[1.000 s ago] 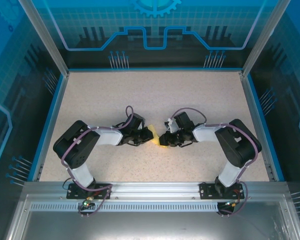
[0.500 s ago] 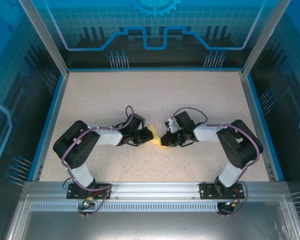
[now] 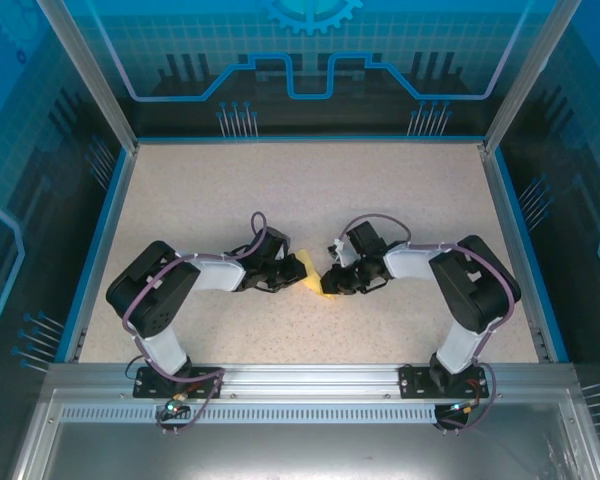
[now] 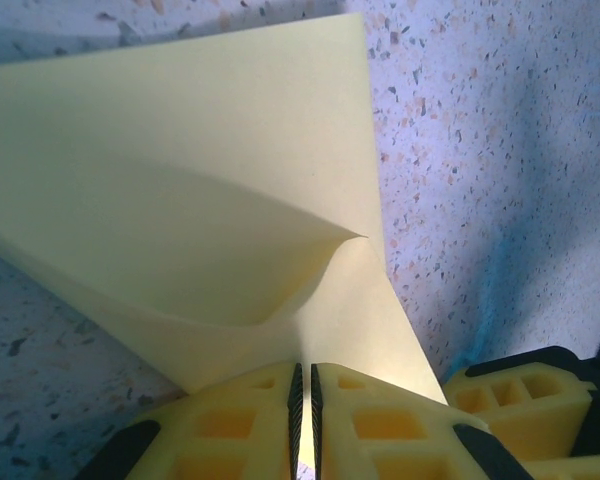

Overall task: Fold a paper plane with a square sheet of paper (pick it up from the middle)
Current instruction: Fold the wing for the fifth time at the center of the table.

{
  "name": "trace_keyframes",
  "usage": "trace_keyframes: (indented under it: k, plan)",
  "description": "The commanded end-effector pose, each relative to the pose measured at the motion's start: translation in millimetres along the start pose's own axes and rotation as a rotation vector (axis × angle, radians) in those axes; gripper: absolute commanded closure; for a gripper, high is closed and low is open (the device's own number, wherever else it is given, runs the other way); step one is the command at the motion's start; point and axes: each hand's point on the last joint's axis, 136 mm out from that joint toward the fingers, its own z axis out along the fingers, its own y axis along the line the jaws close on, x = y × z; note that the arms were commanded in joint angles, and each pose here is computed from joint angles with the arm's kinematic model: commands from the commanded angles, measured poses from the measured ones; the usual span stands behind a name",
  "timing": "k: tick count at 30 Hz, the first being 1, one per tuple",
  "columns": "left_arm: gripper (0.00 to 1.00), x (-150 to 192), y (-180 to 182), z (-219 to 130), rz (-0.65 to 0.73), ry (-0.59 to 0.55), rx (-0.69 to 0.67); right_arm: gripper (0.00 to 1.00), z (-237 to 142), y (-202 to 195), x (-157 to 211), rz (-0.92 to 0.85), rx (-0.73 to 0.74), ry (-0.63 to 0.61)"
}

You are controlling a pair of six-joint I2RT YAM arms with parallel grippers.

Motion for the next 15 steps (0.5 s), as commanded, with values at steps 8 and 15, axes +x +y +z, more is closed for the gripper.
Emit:
trace_keyframes:
  k: [8, 15]
  plan:
    - [0.86, 9.1, 22.0, 1.5, -0.012, 0.017, -0.081, 0.72, -19.1, 12.8, -8.4, -0.037, 0.013, -0.007]
    - [0.86, 8.9, 19.8, 0.5, -0.010, 0.017, -0.077, 0.83, -12.2, 13.6, -0.4, -0.039, -0.006, 0.032]
